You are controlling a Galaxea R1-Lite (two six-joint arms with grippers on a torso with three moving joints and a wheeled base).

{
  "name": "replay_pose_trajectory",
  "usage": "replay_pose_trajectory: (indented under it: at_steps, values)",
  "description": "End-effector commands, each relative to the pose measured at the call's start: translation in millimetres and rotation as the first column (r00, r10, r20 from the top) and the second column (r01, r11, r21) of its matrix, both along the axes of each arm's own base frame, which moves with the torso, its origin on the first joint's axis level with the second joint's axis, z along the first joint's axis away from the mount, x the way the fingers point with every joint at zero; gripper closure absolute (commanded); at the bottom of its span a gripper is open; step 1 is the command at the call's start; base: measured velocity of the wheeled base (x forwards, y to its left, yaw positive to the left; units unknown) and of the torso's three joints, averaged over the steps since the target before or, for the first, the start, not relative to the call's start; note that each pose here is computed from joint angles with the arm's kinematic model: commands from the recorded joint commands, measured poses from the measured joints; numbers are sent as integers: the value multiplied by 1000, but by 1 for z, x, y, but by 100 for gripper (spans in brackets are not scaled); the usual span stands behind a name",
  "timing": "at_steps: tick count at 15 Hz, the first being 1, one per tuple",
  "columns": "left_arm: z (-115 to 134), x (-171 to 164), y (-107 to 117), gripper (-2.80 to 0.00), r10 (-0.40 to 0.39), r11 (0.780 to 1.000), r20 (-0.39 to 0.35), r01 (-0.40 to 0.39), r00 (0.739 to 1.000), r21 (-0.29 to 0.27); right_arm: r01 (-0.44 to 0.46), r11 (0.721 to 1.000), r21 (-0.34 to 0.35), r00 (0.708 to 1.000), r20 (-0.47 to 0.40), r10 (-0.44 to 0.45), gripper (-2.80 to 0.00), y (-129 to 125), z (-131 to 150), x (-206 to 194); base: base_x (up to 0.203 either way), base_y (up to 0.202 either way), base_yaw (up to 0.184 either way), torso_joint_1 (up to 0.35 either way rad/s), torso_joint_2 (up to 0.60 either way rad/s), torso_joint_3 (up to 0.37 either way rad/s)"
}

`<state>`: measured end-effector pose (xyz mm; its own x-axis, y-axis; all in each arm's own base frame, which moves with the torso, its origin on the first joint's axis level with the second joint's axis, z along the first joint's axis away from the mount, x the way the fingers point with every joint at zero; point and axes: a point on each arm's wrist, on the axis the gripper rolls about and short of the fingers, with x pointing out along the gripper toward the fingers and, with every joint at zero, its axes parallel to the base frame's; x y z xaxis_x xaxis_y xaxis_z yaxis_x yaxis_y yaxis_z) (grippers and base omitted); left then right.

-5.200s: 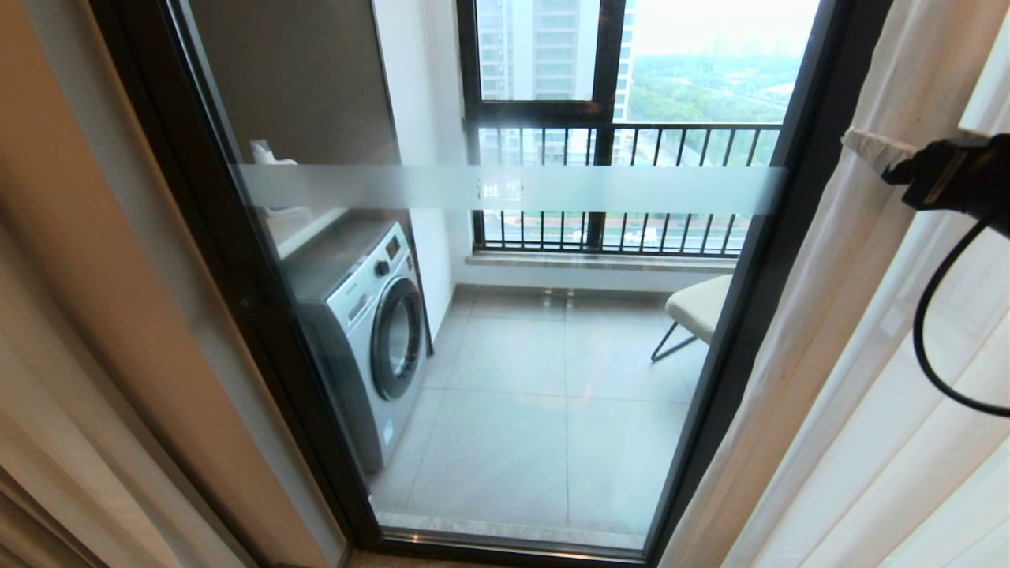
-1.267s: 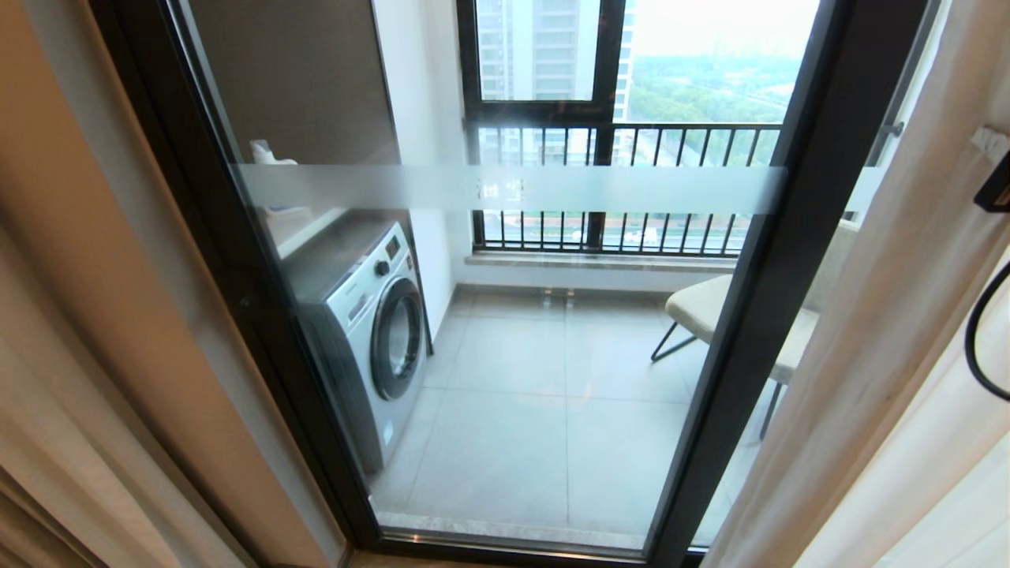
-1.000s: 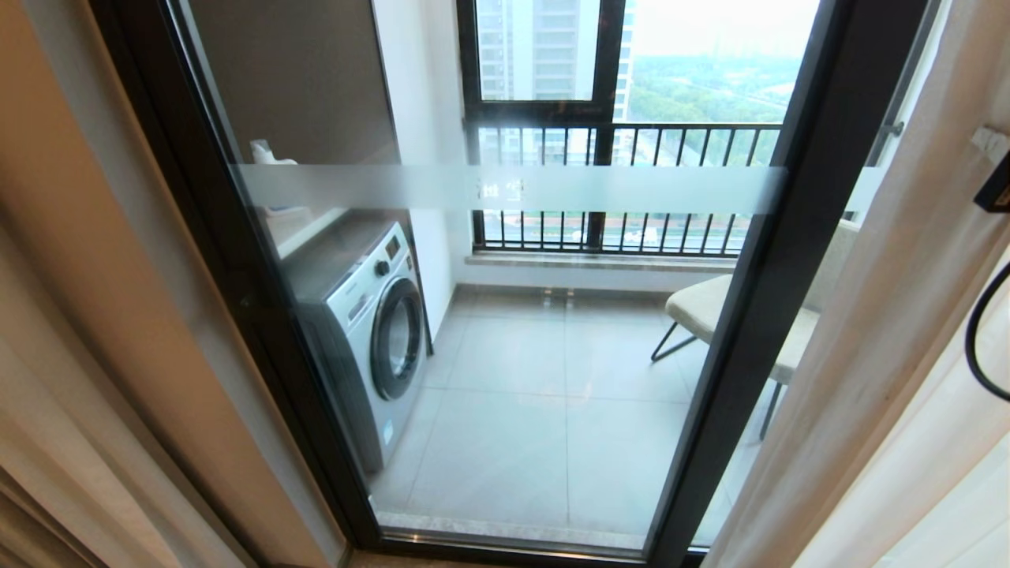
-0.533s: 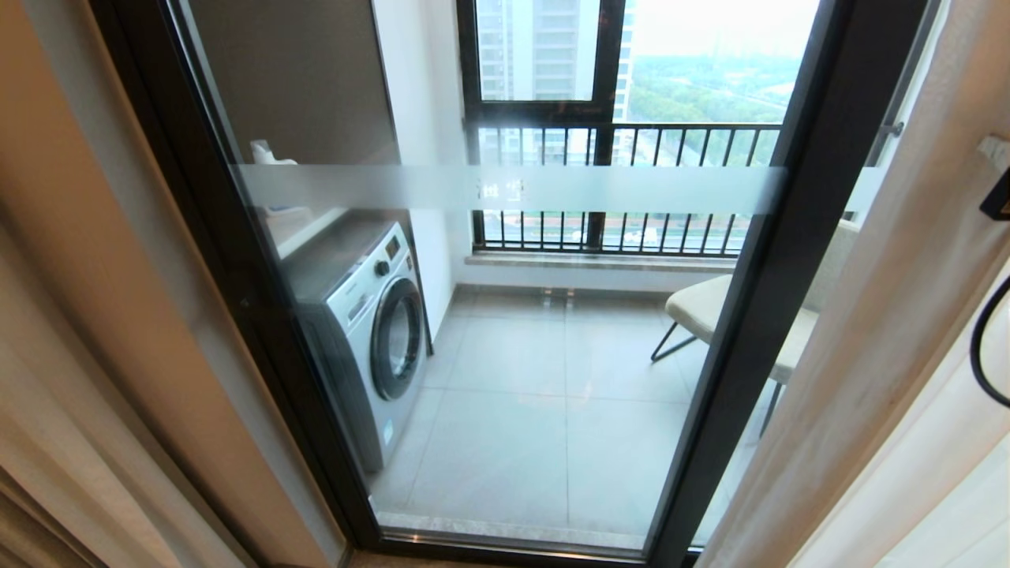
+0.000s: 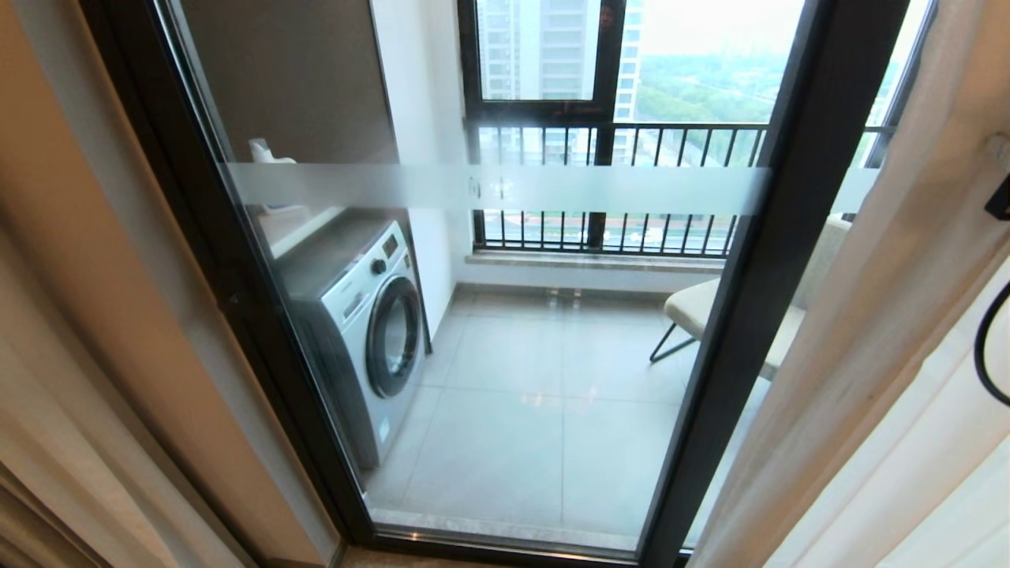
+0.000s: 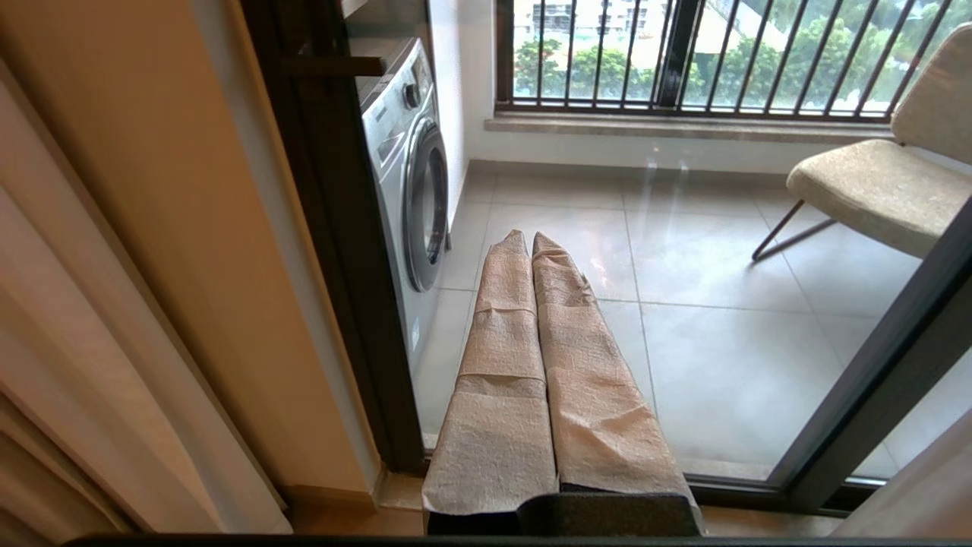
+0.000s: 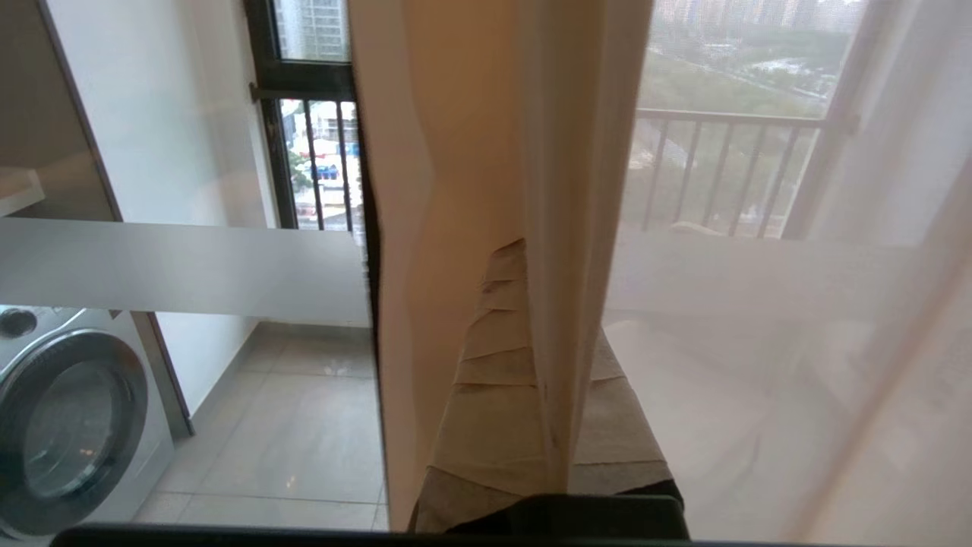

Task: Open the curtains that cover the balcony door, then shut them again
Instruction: Pull the inner curtains open on both sides

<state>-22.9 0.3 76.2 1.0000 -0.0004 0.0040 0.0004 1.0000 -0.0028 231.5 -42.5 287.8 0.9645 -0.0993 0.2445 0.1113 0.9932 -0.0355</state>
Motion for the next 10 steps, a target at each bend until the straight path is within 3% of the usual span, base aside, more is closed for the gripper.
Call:
replay_pose_trajectory:
  at_steps: [1, 10]
  values:
    - [0, 0, 0, 0, 0, 1000, 1, 0, 1000, 0, 7, 1000, 0, 1000, 1, -7, 0, -2, 0, 1, 0, -197, -2, 7, -2, 2]
    - [0, 0, 0, 0, 0, 1000, 1, 0, 1000, 0, 66, 998, 3, 998, -11, -66, 0, -17, -3, 3, 0, -191, 5, 3, 3, 3]
